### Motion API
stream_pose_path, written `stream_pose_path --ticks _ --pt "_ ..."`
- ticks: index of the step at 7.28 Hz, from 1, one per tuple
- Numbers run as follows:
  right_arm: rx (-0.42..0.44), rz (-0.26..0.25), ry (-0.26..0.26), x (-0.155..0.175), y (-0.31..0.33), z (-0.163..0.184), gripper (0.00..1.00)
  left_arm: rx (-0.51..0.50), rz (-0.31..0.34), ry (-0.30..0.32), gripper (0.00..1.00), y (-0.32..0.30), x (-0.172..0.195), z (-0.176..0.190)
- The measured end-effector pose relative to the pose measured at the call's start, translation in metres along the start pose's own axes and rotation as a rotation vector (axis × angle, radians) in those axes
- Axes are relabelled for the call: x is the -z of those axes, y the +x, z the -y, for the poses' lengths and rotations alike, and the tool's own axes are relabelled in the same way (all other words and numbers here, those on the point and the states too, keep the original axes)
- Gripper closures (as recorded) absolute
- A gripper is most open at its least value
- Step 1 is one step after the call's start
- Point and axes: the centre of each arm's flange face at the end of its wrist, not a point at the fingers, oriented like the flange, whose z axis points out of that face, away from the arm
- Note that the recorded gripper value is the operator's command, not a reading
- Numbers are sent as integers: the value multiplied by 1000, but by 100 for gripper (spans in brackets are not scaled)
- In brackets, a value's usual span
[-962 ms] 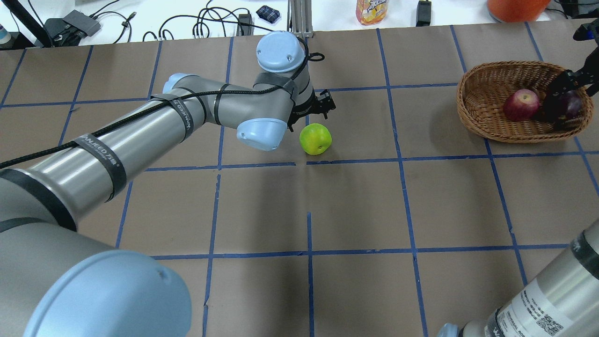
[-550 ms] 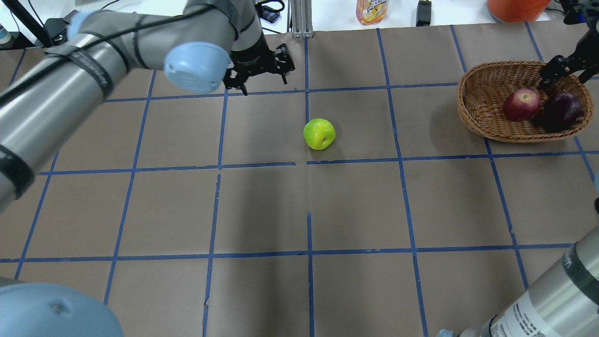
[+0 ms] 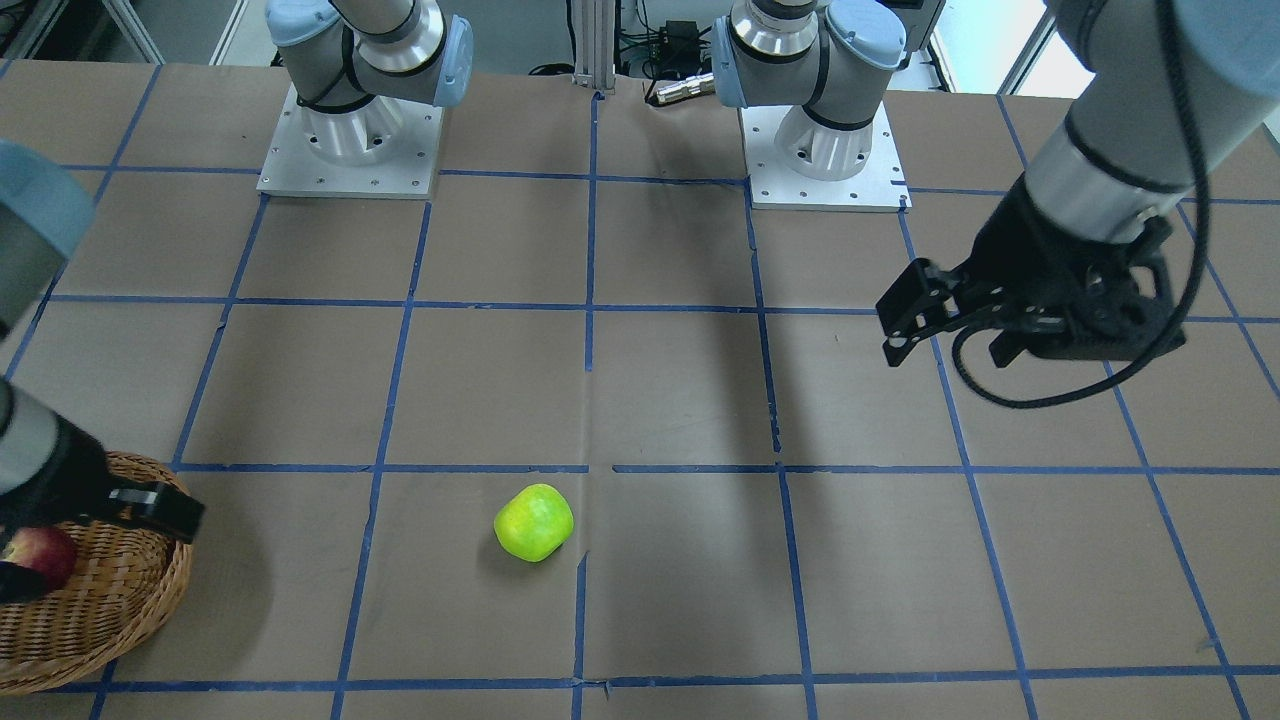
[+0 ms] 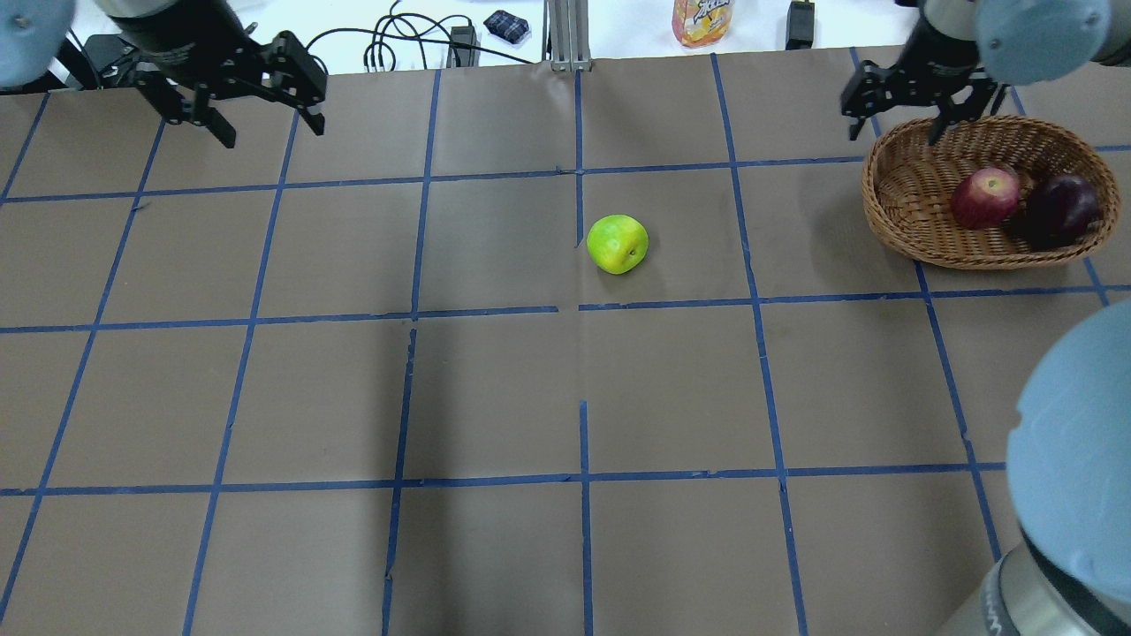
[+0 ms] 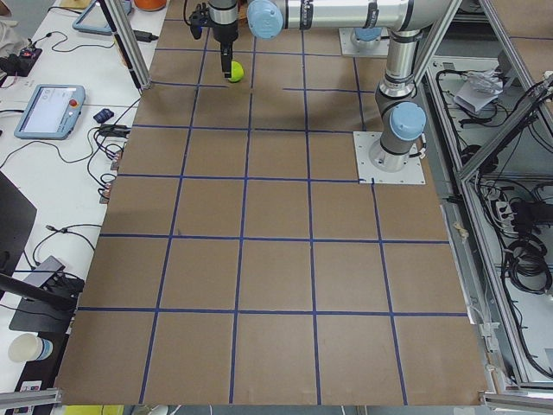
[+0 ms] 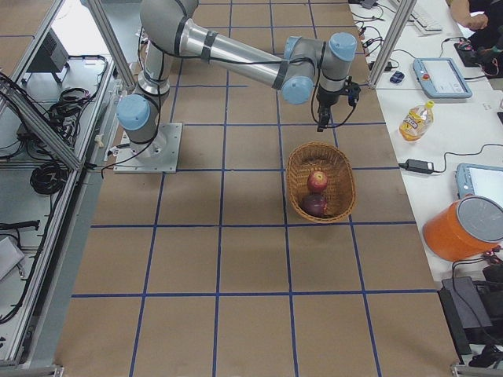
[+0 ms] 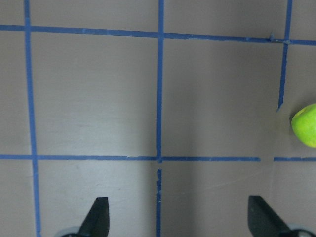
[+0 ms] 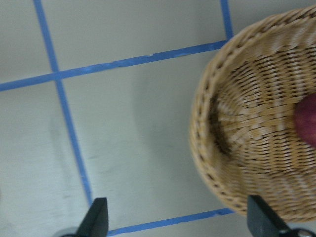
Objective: Put all apples into basket
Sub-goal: 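Release the green apple and raise the left gripper while the right reaches toward it, then lower the right gripper onto the green apple and grasp it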
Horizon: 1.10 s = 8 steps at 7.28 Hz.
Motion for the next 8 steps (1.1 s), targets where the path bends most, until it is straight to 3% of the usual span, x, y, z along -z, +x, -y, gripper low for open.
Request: stream_pose_path --ticks 2,4,8 --pt "-117 21 0 1 -87 -26 0 19 34 -1 0 13 8 -12" --pt "-206 75 3 -6 -139 -39 0 -37 75 -1 0 55 9 -43" --pt "-576 117 15 -57 -214 -46 0 13 71 24 0 26 27 -69"
